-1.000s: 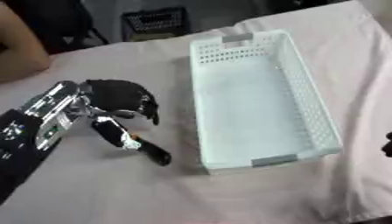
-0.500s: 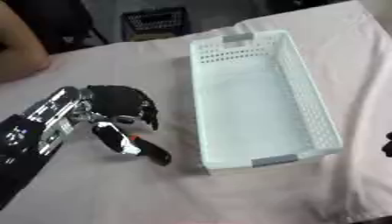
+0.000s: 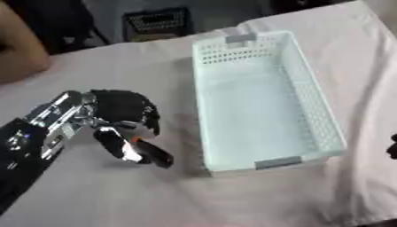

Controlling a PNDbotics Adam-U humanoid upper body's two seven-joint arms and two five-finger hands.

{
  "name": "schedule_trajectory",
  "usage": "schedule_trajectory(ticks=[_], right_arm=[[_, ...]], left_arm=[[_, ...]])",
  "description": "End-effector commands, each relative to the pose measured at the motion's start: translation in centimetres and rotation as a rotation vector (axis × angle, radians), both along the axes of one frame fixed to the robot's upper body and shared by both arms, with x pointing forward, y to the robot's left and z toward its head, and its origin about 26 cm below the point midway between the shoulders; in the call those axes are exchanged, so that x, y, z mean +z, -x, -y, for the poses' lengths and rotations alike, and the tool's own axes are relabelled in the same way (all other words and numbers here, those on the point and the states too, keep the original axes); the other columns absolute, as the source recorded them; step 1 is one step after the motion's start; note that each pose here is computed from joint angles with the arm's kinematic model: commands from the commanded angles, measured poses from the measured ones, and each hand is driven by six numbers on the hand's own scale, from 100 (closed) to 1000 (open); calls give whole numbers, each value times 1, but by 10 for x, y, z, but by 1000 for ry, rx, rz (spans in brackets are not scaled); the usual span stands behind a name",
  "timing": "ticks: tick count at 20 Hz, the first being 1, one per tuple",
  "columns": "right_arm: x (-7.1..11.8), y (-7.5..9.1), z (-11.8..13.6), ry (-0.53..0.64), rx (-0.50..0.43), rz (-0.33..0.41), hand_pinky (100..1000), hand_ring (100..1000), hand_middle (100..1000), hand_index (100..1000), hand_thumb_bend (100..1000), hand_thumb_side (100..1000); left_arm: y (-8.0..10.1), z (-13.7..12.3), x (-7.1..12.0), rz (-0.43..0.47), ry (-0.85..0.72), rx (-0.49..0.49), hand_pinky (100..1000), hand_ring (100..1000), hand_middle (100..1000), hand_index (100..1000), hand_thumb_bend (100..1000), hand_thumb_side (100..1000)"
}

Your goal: Pick up objects on the table and place them in the box.

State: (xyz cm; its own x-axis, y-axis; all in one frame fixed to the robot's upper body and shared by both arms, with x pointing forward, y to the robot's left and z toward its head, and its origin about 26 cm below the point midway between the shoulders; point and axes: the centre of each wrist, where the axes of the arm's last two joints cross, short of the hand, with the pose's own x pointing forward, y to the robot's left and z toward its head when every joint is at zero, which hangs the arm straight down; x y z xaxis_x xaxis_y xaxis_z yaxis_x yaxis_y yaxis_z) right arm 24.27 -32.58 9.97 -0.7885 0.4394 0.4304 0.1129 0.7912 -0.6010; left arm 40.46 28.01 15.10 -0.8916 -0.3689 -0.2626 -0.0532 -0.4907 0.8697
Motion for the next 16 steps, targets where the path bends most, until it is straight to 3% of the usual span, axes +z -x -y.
schedule_trajectory(ticks=[1,16], right_arm=[[8,1,0,12,9,27,369,473,594,757,100,786],[8,0,-1,11,10,29,369,473,594,757,100,787]], left_arm=[[-1,-1,9,-24,-123,-74,741,767,574,743,542,867],[-2,4,2,-6,-112,-87,733,759,558,719,509,779]])
